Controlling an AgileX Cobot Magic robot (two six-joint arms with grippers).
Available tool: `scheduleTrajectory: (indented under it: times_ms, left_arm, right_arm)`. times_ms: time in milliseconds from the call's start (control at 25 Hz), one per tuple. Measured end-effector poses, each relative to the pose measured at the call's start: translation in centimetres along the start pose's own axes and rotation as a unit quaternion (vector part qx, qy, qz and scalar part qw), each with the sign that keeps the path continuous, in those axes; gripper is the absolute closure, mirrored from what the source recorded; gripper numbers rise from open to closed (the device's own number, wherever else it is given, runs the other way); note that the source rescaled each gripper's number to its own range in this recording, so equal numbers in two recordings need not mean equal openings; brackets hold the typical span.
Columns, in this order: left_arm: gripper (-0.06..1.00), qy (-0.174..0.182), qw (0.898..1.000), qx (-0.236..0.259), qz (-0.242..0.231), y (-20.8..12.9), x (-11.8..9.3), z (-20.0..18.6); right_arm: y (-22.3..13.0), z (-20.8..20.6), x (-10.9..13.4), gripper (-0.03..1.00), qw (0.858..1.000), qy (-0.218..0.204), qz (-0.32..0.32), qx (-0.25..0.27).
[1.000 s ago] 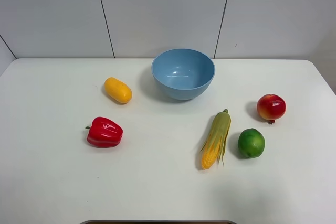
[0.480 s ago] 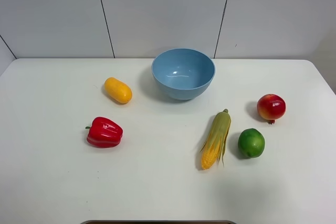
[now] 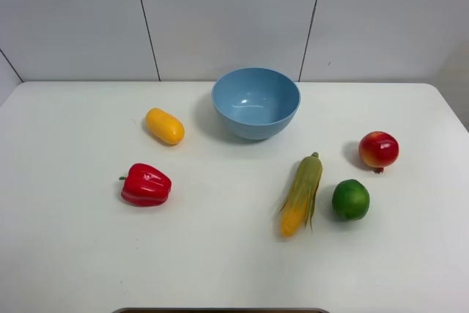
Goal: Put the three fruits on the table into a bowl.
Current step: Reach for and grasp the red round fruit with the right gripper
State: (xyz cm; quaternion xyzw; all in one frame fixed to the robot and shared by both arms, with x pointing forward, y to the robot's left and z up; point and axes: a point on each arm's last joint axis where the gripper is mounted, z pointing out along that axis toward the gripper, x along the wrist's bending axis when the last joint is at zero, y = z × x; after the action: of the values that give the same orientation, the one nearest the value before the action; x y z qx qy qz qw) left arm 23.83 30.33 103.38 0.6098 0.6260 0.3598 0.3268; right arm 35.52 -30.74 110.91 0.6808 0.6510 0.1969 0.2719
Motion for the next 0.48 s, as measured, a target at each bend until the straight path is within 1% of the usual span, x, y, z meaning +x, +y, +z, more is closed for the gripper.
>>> scheduleTrajectory:
  times_ms: [200, 360, 480]
  left_arm:
    - [0.12, 0.0, 1.0, 0.0, 0.0, 0.0, 0.0, 0.0]
    - [0.12, 0.0, 1.0, 0.0, 0.0, 0.0, 0.0, 0.0]
    - [0.12, 0.0, 1.0, 0.0, 0.0, 0.0, 0.0, 0.0]
  right_arm:
    - [4.4, 3.1, 0.7, 0.35, 0.999, 0.007, -0.004, 0.035]
    - [6.9, 6.5, 1.3, 0.35, 0.997, 0.011, -0.017, 0.069]
    - [8.1, 9.4, 1.7, 0.35, 0.994, 0.012, -0.03, 0.107]
